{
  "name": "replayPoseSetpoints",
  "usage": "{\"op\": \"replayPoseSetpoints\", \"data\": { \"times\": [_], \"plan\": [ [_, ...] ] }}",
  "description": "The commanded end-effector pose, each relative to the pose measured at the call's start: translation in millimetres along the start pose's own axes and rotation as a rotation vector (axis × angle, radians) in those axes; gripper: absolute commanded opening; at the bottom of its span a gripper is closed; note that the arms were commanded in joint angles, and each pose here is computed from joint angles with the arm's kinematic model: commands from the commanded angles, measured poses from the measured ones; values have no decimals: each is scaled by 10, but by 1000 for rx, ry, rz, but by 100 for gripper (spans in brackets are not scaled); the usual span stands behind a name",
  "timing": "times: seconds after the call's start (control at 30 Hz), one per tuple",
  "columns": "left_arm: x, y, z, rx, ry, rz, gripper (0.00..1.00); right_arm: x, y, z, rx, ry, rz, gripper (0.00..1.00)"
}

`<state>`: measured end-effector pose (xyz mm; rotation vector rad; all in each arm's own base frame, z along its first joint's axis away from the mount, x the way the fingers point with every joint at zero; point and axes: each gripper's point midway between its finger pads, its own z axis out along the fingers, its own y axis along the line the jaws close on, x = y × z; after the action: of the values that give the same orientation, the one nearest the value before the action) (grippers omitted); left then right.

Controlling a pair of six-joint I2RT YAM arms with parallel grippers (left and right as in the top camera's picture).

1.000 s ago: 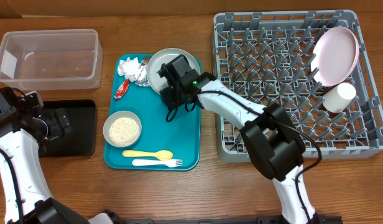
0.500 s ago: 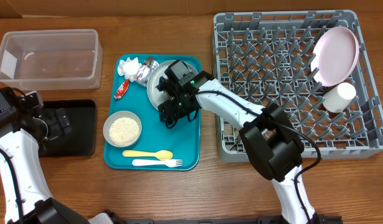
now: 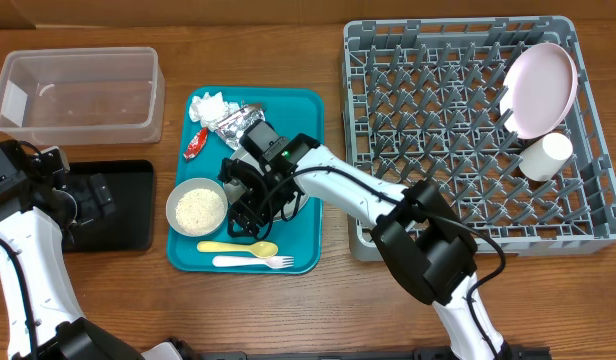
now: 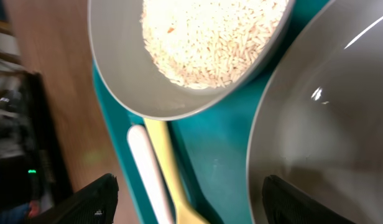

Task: Sort waste into correct bins and load items into the dishwasher rack
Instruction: 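Reach the right gripper to the grey plate and grasp its rim, then carry the grey plate into the rack beside the white plate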

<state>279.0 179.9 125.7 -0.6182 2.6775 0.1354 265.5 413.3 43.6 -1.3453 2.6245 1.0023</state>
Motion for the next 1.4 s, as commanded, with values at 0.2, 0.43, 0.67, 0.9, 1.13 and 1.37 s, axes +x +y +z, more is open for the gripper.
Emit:
{"op": "replayPoseSetpoints", "data": {
  "times": [0.2,0.43,0.67,0.9,1.13,1.37],
  "plan": [
    [-80,16,-42,7,-22,9,100,-531,-783,-1483,543,-330,153,70],
    [-80,16,-42,7,-22,9,100,-354,-1533,-1617,577,-345,287,64],
    [-80,16,-42,7,-22,8,100,-132,-1670,-1046,505,-214,323,60],
    [-80,16,-42,7,-22,9,100,26,-1822,-739,552,-136,333,47],
    [-80,16,-42,7,-22,9,100,-2,-1838,-751,561,-147,329,35],
    [-80,16,-42,7,-22,8,100,-201,-1641,-1053,565,-176,312,6]
  ]
}}
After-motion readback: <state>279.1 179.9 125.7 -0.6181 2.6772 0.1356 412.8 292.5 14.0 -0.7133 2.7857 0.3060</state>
